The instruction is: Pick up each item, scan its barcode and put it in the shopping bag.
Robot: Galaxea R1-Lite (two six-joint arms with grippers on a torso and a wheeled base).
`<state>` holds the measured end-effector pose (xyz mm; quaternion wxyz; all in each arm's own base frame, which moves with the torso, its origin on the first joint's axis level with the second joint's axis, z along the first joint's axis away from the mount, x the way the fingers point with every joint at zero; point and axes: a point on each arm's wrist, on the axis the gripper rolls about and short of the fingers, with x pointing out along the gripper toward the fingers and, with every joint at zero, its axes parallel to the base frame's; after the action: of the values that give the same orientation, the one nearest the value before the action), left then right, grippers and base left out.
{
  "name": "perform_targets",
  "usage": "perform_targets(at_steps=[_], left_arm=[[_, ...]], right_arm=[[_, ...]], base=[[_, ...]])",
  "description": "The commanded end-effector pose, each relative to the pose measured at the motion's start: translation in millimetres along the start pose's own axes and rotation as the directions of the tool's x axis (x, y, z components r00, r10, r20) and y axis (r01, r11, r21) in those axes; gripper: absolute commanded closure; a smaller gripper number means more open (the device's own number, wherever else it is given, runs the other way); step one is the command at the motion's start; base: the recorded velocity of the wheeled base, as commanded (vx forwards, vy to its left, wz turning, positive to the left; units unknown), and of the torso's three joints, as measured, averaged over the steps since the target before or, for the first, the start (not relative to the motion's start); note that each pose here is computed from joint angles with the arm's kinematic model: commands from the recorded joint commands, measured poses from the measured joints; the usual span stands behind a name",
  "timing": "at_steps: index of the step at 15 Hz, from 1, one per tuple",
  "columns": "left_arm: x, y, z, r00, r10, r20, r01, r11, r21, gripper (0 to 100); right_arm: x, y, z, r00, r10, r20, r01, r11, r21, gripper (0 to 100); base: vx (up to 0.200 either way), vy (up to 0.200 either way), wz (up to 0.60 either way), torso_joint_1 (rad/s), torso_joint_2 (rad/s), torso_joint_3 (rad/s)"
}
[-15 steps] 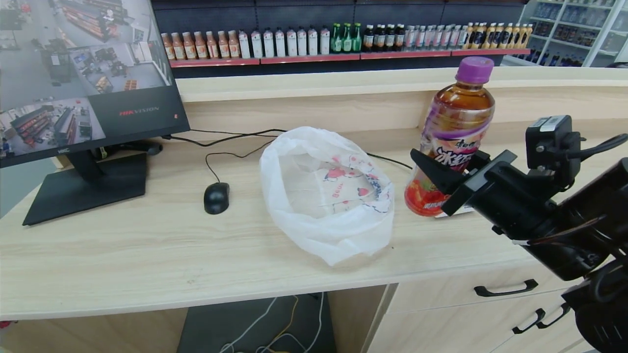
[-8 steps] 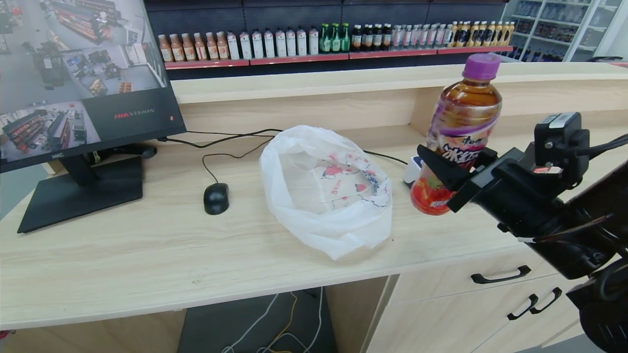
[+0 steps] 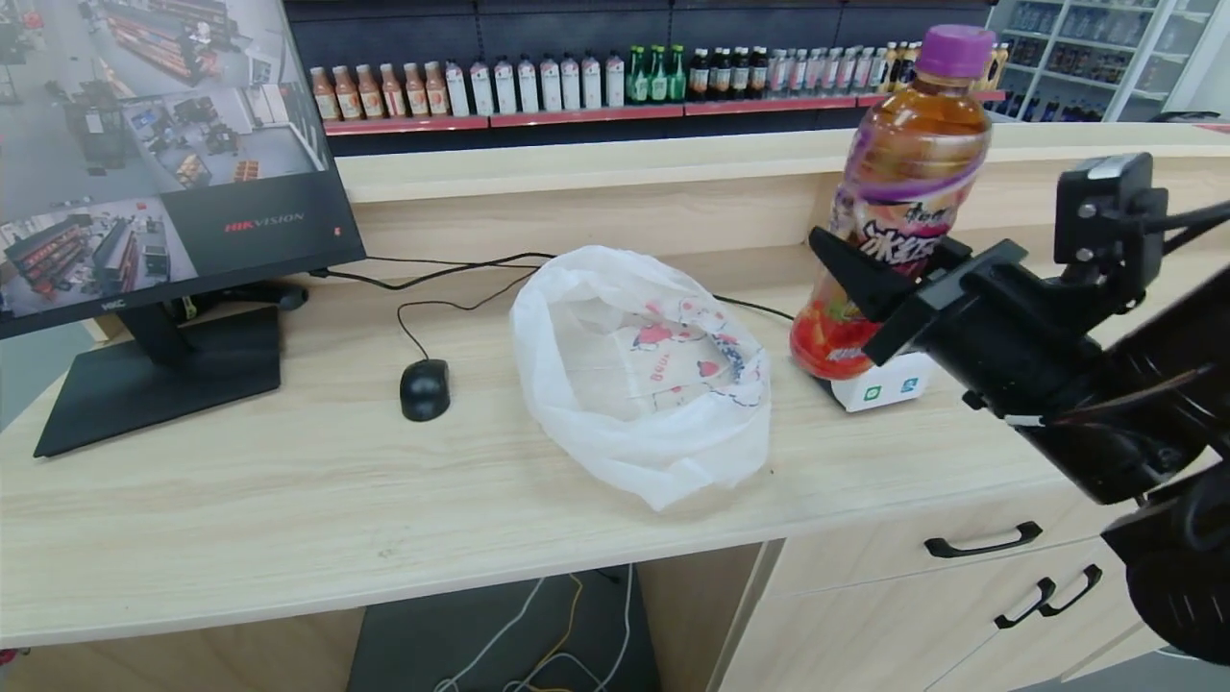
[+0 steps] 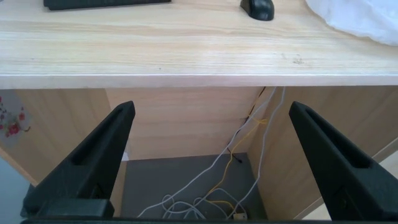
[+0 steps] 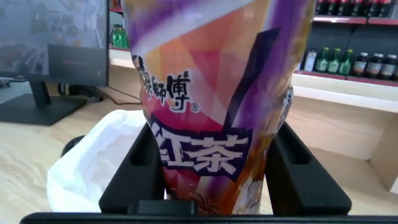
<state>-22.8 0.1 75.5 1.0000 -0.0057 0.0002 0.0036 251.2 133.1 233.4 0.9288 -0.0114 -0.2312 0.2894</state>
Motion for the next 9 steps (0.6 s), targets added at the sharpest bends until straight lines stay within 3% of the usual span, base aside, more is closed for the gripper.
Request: perform_targets(at_steps=[1, 3, 9], left_arm=[[0, 0.0, 0.0, 1.0, 0.0, 0.0, 0.0, 1.0, -0.001, 0], [0, 0.0, 0.0, 1.0, 0.0, 0.0, 0.0, 1.0, -0.001, 0], [0, 0.0, 0.0, 1.0, 0.0, 0.0, 0.0, 1.0, -0.001, 0]], right_arm=[[26, 21, 5, 1.0, 0.0, -0.007, 0.001, 0.998, 0.065, 100], [47, 32, -2, 1.0, -0.022, -0.019, 0.024, 0.995, 0.098, 100], [89, 38, -37, 1.0, -0.02, -0.011, 0.021, 0.993, 0.119, 100]], base=[[0.0, 0.0, 0.0, 0.0, 0.0, 0.0], [0.0, 0.0, 0.0, 0.0, 0.0, 0.0], [0.0, 0.0, 0.0, 0.0, 0.0, 0.0]])
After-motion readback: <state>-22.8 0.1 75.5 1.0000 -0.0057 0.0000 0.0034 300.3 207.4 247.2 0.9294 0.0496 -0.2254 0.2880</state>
